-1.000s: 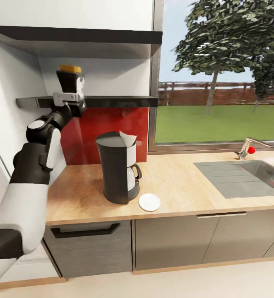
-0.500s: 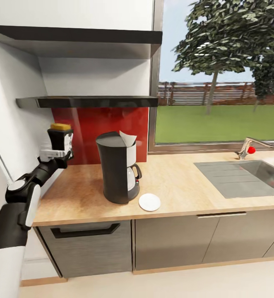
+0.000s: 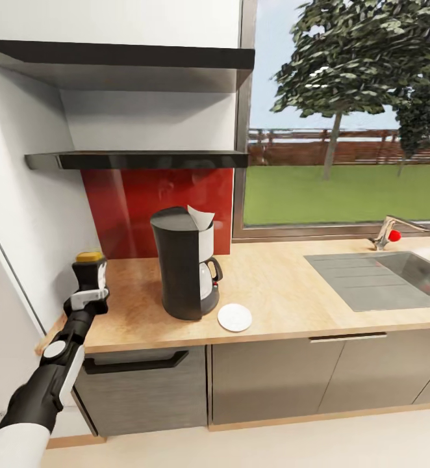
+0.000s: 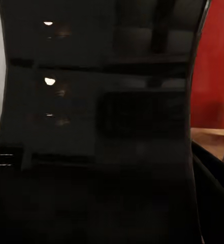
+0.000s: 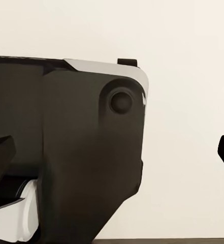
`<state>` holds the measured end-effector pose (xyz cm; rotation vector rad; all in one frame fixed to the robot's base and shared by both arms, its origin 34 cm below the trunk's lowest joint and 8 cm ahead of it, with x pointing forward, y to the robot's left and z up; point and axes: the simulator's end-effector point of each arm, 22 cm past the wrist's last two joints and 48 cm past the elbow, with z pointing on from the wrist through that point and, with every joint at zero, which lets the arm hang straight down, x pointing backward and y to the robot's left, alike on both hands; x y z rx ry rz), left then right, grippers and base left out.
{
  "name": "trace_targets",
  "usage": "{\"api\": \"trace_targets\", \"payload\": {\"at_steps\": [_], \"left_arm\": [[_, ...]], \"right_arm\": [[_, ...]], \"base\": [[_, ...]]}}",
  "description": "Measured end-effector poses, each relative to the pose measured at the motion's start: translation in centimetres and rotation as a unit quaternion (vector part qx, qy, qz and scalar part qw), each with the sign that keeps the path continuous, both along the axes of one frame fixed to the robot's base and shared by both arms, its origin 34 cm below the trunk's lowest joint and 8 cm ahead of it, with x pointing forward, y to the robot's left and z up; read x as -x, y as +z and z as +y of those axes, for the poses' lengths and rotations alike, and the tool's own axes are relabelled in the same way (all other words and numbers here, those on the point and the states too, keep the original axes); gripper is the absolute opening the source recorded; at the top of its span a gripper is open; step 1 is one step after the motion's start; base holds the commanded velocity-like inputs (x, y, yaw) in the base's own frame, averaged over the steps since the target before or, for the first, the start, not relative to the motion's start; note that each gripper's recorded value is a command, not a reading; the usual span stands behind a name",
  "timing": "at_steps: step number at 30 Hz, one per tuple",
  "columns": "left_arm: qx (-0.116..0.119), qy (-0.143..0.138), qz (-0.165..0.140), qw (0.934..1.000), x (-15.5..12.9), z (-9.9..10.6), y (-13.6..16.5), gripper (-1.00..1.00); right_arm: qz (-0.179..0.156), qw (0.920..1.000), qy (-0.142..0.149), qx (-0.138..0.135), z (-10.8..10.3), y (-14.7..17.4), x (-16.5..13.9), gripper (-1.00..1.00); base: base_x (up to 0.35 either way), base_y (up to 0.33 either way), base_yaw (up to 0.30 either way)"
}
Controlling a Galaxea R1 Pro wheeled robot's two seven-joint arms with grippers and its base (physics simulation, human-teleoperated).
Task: Set up a coffee station on the kitchen countertop: keep the coffee maker on the countertop, move the bottle of coffee from the kitchen shelf to the counter next to the coffee maker, place a paper coffee filter on top of the coffee maker, put the saucer next to the coffee maker with the coffee cup on the saucer, and place the electric kettle next to the coffee maker.
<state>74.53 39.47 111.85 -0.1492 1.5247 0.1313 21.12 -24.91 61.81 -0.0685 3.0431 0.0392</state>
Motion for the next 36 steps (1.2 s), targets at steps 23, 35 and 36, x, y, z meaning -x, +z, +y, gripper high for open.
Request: {"api": "trace_targets", "payload": {"at_steps": [23,35,36], "left_arm": [[0.017,0.001,0.036,0.9992,0.8,-1.0,-6.2,-1.0],[0.013,0.0,0.015,0.9998,0.8,-1.3,-5.4,-1.0],[0.014,-0.002,0.013,0.9998,0.8,-1.6,-5.3,-1.0]], "right_arm": [[0.001,1.0,-0.002,0.006,-0.8,0.0,0.1,1.0],[0.002,1.0,-0.002,0.006,-0.9,0.0,0.1,1.0],[0.002,1.0,-0.002,0.006,-0.9,0.0,0.2,1.0]], "base": [[0.18,0.0,0.0],[0.048,0.0,-0.141],[0.178,0.0,-0.007]]}}
